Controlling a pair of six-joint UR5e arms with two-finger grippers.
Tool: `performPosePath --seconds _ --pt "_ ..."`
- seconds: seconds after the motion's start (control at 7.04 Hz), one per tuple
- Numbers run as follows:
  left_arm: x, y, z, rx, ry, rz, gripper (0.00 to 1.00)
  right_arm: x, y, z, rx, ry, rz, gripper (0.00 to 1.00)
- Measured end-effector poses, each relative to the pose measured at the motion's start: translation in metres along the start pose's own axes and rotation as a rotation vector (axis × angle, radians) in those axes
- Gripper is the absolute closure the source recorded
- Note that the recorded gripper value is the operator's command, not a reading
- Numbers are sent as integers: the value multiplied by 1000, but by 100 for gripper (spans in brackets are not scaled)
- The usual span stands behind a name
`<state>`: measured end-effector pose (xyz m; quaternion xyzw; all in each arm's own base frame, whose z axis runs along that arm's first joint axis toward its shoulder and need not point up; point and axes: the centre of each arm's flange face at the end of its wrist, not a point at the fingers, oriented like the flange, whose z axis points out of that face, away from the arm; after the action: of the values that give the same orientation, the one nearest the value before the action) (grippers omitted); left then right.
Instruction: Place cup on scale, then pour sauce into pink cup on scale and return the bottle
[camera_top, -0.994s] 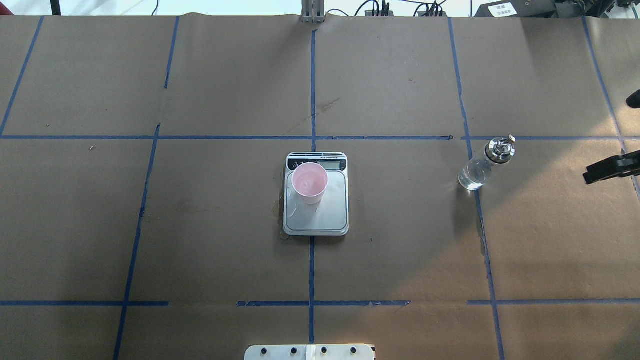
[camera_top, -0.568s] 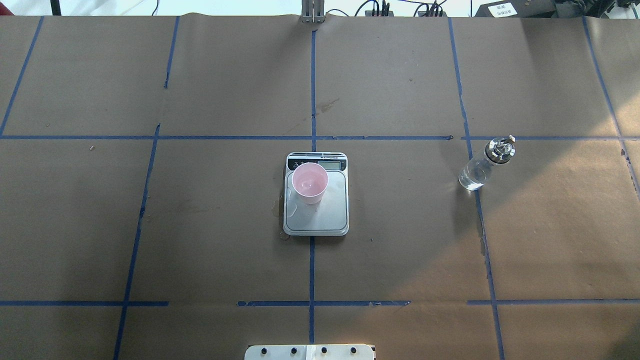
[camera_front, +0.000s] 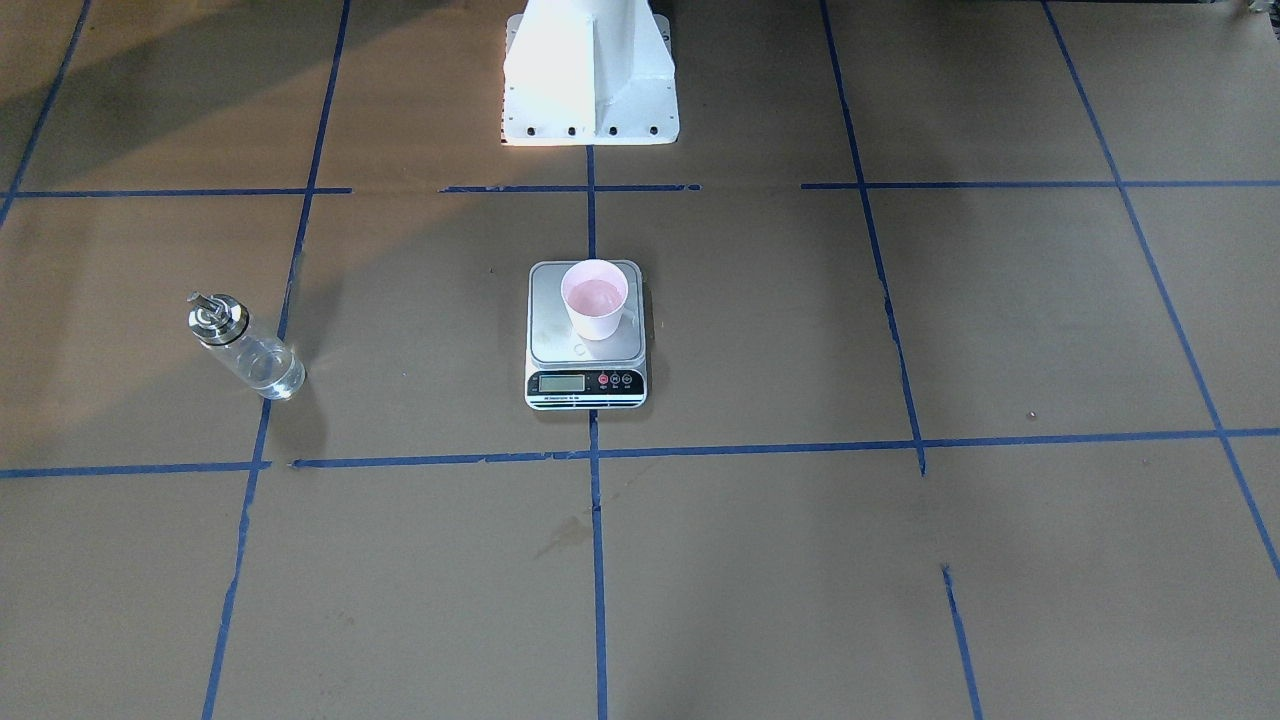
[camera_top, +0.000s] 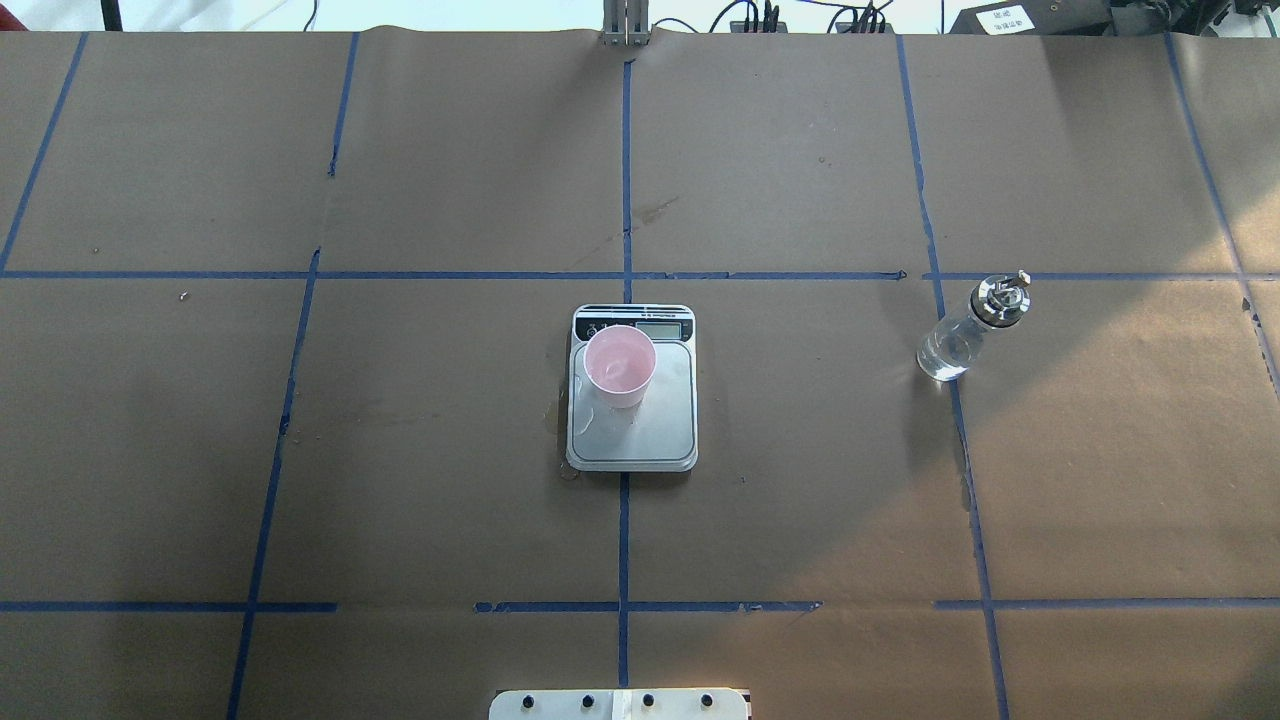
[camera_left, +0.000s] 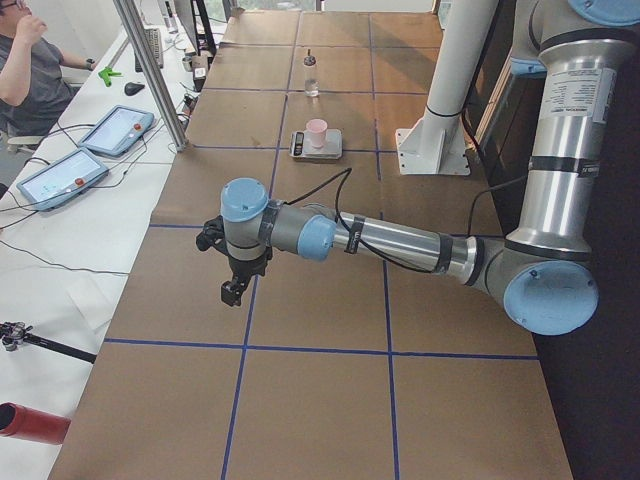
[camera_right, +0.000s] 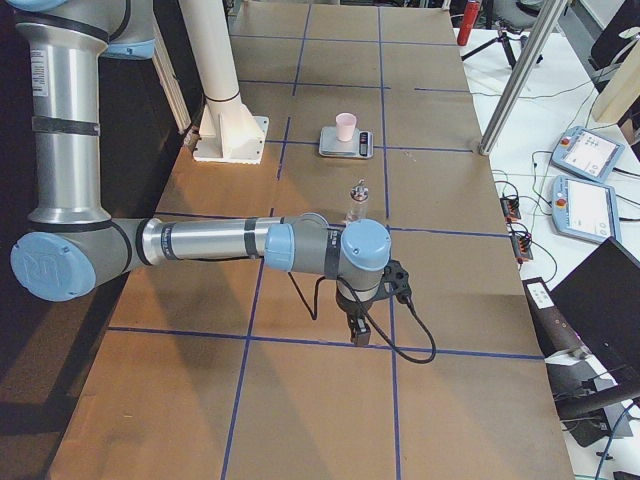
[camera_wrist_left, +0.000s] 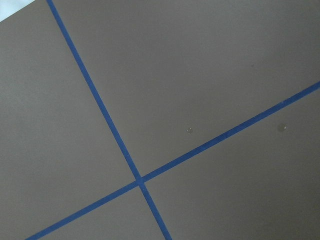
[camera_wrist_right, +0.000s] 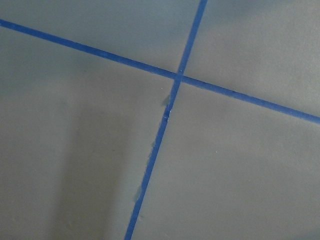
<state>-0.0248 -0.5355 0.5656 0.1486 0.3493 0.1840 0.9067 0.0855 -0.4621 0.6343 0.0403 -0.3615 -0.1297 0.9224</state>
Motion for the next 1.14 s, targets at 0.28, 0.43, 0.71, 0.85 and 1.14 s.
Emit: performPosePath --seconds 0.28,0.43,0.71,0.85,1.14 --pt "-29 23 19 -46 2 -71 0 18 -3 19 17 20 74 0" --pt "-39 31 24 -62 1 -98 0 22 -8 28 56 28 106 0" --pt "-55 51 31 -99 8 -157 0 19 -14 31 99 9 163 0" --pt "-60 58 30 -112 10 -184 0 16 -15 31 106 -16 175 0" --pt "-62 64 25 -128 14 -217 0 12 -15 31 110 -51 215 0"
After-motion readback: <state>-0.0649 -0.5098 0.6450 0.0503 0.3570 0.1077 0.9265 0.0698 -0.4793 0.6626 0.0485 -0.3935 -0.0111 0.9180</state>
